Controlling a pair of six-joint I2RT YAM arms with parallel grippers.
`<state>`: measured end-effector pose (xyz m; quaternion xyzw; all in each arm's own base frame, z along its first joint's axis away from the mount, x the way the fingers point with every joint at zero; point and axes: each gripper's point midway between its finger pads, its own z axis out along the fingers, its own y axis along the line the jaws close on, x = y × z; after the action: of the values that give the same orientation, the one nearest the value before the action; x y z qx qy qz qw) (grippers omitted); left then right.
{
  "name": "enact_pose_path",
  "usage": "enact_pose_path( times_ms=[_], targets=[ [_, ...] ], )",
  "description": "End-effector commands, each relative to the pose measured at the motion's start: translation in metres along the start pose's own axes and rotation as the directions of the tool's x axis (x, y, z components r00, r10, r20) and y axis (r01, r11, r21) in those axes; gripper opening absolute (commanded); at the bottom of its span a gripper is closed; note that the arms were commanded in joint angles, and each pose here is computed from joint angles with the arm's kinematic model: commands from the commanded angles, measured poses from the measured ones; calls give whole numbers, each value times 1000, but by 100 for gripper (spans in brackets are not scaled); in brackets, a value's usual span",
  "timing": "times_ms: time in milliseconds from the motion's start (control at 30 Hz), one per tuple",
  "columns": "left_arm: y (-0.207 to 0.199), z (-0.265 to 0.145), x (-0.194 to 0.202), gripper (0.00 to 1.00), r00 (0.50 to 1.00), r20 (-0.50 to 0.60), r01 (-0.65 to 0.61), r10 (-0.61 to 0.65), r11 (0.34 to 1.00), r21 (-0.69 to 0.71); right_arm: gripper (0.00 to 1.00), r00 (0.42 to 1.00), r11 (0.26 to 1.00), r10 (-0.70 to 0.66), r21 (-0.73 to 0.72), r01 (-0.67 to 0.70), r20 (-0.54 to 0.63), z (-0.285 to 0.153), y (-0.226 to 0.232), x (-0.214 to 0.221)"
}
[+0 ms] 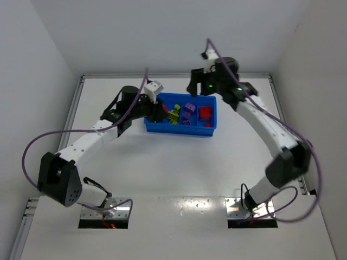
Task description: Sort the legos into containers by color
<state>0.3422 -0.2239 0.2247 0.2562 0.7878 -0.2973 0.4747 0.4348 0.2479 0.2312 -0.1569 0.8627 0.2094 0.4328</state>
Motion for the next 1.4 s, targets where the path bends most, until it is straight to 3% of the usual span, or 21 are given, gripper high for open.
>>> enact_pose_path(
  times_ms=[0,33,67,100,167,200,300,533,700,800,933,1000,1033,1167,1267,1300,1367],
  targets=[
    [-32,35,-29,1,996,61,-71,65,993,92,73,985,978,-93,197,63,148,-78,-45,-28],
    [-36,45,-25,1,997,44,-71,67,992,100,73,972,967,-127,244,77,196,-110,-58,-37],
    [-51,56,-32,1,995,55,-92,86,988,128,73,980,952,-129,294,80,151,-115,-73,-13],
    [-51,77,-19,1,997,17,-83,81,987,134,73,976,940,-124,336,58,178,-140,-89,-11],
    [-70,101,-29,1,994,23,-105,103,980,169,73,988,929,-102,366,53,117,-145,-111,28],
    [-69,124,-12,1,996,-26,-82,88,981,178,73,994,916,-77,399,42,72,-147,-129,55],
    [-81,164,-26,4,994,-21,-97,103,973,210,73,996,906,-60,422,24,73,-164,-144,80],
    [-71,230,-18,5,996,-51,-65,74,984,167,73,995,904,-14,426,-29,96,-182,-157,90],
    [-45,262,17,5,991,-109,-64,73,995,79,73,994,910,6,412,-50,108,-182,-160,88],
    [-43,269,25,19,990,-120,-68,74,996,58,73,994,921,6,387,-48,109,-181,-156,88],
    [-31,273,25,69,990,-124,-74,73,997,-7,73,997,935,13,353,-41,81,-176,-151,94],
    [-31,273,25,82,990,-124,-74,73,997,-7,73,997,939,12,342,-40,82,-176,-149,94],
    [-32,273,19,93,991,-112,-76,75,997,-6,73,997,939,4,342,-31,79,-176,-149,94],
    [-46,253,-18,96,995,-59,-84,85,996,22,73,997,950,9,310,-31,71,-173,-144,94],
    [-64,209,-65,99,995,10,-97,97,995,38,73,997,967,-5,256,-15,76,-167,-137,87],
    [-75,176,-99,99,992,71,-110,107,993,42,74,997,973,-17,231,0,72,-164,-135,84],
    [-62,145,-104,99,991,64,-120,120,993,10,74,997,978,-17,207,2,73,-160,-133,79]
  ],
)
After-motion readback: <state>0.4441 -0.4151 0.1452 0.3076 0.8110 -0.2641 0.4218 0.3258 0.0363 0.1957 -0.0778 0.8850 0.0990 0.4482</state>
